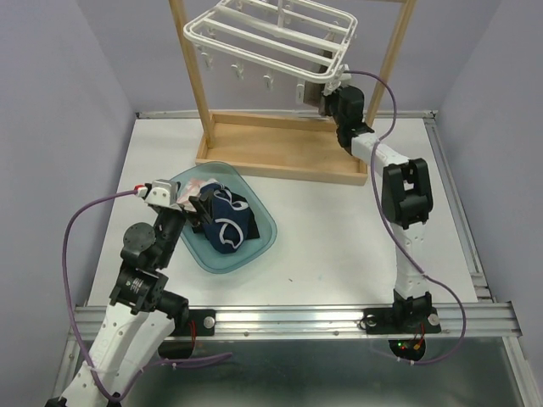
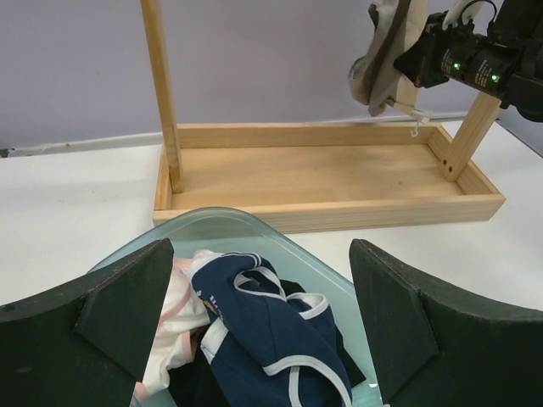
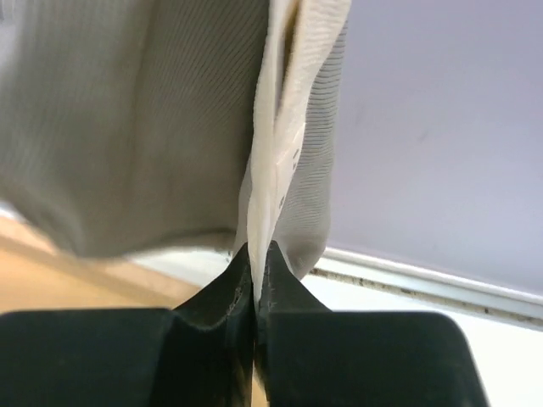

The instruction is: Remove the underwear clipped to the hanger

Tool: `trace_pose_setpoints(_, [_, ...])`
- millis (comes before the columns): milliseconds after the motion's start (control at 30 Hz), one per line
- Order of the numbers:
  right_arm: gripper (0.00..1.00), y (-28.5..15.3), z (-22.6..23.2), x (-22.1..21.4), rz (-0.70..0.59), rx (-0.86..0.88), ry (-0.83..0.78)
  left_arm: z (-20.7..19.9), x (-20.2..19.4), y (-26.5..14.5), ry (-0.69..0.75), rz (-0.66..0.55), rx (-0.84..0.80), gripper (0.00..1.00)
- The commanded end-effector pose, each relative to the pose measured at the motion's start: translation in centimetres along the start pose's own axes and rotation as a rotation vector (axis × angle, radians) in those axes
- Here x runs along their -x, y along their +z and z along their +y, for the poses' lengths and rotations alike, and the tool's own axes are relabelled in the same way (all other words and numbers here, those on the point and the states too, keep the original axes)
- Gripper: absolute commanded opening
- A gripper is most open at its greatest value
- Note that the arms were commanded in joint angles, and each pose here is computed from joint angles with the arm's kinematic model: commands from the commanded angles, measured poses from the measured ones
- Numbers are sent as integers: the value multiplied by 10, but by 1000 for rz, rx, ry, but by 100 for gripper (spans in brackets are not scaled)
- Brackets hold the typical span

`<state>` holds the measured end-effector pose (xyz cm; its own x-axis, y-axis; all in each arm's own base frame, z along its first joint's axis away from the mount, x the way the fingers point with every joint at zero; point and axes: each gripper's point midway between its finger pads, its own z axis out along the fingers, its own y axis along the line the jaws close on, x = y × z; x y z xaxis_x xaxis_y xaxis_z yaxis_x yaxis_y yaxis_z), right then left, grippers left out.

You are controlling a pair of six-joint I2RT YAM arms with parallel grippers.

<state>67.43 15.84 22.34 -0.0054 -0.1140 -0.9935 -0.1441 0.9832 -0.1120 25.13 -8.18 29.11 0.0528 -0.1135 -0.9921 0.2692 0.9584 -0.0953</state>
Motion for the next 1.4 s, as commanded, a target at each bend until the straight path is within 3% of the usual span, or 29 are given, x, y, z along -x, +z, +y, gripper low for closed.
trace_pose_setpoints(0, [1, -31, -12, 74, -121, 25, 8, -5, 16, 2, 12, -67, -38, 96])
trace_pose_setpoints(267, [1, -96, -11, 107, -121, 87, 38, -12, 22, -4, 5, -94, -82, 96])
trace_pose_setpoints(600, [1, -190, 8, 139, -115, 257, 126, -47, 34, -8, -37, -136, -271, 96])
trace_pose_setpoints(833, [1, -250, 31, 150, -103, 442, 101, -77, 40, -7, -116, -136, -430, 96])
trace_pose_setpoints(900, [1, -271, 48, 157, -102, 565, 103, -88, 46, -9, -147, -139, -492, 95])
trace_pose_setpoints(1067, [1, -301, 71, 173, -91, 729, 166, -102, 58, -10, -199, -141, -568, 95])
trace_pose_setpoints(1367, [1, -326, 113, 177, -40, 866, 279, -126, 72, 8, -268, -133, -642, 95])
